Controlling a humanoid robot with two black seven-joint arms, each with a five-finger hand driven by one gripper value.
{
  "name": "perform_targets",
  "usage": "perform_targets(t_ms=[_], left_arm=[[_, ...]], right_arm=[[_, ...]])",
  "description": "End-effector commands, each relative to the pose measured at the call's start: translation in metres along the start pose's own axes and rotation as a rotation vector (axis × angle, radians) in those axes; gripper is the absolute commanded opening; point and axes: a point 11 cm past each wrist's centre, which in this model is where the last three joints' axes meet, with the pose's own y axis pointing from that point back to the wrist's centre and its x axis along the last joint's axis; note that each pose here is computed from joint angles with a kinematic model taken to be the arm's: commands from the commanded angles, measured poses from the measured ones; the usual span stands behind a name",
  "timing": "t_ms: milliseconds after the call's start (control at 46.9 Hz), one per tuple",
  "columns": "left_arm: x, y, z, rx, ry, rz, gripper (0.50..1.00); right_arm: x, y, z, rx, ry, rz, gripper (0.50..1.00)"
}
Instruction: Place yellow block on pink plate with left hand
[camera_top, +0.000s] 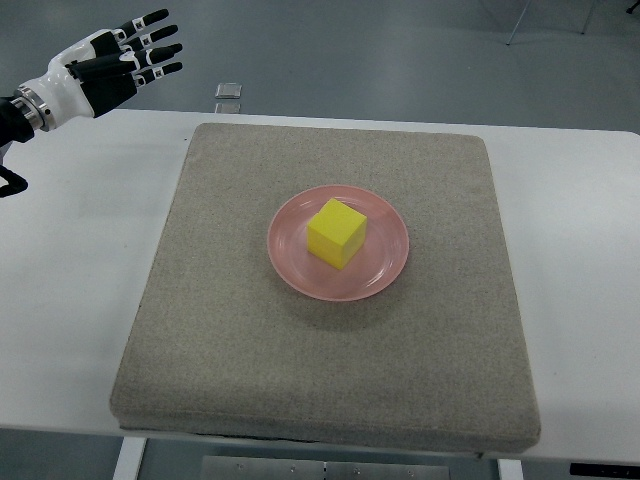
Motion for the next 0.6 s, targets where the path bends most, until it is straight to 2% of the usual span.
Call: perform_targets(t_ms=[0,235,405,576], left_arm=[[0.006,0.004,-0.004,-0.003,0.026,0.014,0.996],[0.014,0.009,0.004,-0.033,0.038,0.028,0.996],[0.019,0.012,0.021,-0.092,0.051,0.042,0.996],[0.019,0.012,0.021,-0.093,0.050,0.043,0.996]], right_arm=[[0.000,0.000,0.000,0.000,0.000,0.000,0.924],[0.000,0.000,0.000,0.000,0.000,0.000,0.924],[-0.002,0.000,0.000,0.000,-0.008,-0.010,0.924],[-0.008,0.000,0.001,-0.004,-0.012,-0.029,0.924]])
